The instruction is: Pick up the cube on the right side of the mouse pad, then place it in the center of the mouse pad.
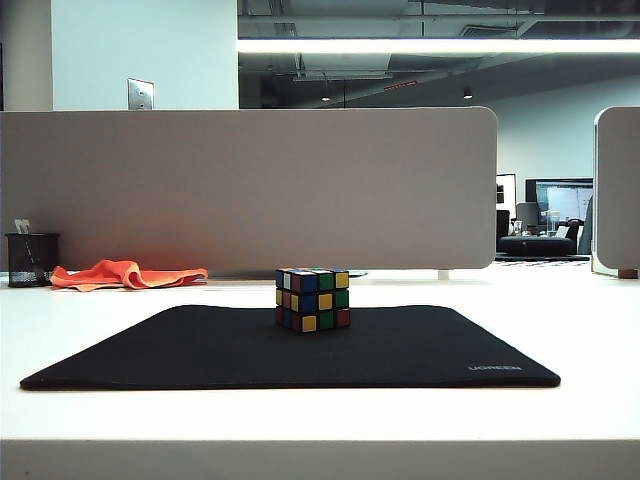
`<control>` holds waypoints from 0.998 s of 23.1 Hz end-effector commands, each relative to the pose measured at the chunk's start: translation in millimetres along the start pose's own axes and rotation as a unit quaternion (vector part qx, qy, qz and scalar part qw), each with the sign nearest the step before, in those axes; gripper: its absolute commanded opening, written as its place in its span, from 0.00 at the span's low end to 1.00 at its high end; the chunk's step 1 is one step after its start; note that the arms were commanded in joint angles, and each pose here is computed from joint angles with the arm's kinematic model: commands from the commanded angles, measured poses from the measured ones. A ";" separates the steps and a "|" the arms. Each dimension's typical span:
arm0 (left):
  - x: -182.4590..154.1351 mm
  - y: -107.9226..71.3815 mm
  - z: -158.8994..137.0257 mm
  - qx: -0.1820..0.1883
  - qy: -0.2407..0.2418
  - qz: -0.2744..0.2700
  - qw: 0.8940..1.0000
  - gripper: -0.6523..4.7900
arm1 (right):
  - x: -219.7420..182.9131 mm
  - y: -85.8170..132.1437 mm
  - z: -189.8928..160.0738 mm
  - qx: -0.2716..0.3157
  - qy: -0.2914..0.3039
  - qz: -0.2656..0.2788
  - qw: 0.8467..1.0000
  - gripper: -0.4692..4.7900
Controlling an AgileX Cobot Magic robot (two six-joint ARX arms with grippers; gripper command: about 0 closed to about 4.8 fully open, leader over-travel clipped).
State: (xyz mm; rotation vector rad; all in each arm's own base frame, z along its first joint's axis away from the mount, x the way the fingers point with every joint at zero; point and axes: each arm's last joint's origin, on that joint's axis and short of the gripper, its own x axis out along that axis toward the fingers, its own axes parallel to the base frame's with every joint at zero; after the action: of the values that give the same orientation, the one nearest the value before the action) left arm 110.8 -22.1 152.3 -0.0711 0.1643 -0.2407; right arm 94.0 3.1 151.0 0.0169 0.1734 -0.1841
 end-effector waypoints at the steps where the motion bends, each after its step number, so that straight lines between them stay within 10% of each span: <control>1: -8.5 3.5 6.2 -0.001 -0.038 0.018 0.999 0.11 | 0.5 -3.1 0.5 0.005 -0.003 -0.016 1.000 0.08; 7: -20.3 9.3 19.6 0.005 -0.126 0.053 0.991 0.11 | 1.3 -8.1 0.8 0.010 -0.004 -0.042 0.999 0.08; 23: -21.3 13.7 20.3 0.004 -0.130 0.076 0.989 0.11 | 1.5 -10.3 0.9 0.012 -0.004 -0.057 0.998 0.08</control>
State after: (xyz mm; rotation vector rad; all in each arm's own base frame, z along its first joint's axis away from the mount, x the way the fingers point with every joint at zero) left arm 97.3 -2.7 171.8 -0.0783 -0.0757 -0.0779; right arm 93.8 -7.1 151.0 0.0266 0.1725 -0.2937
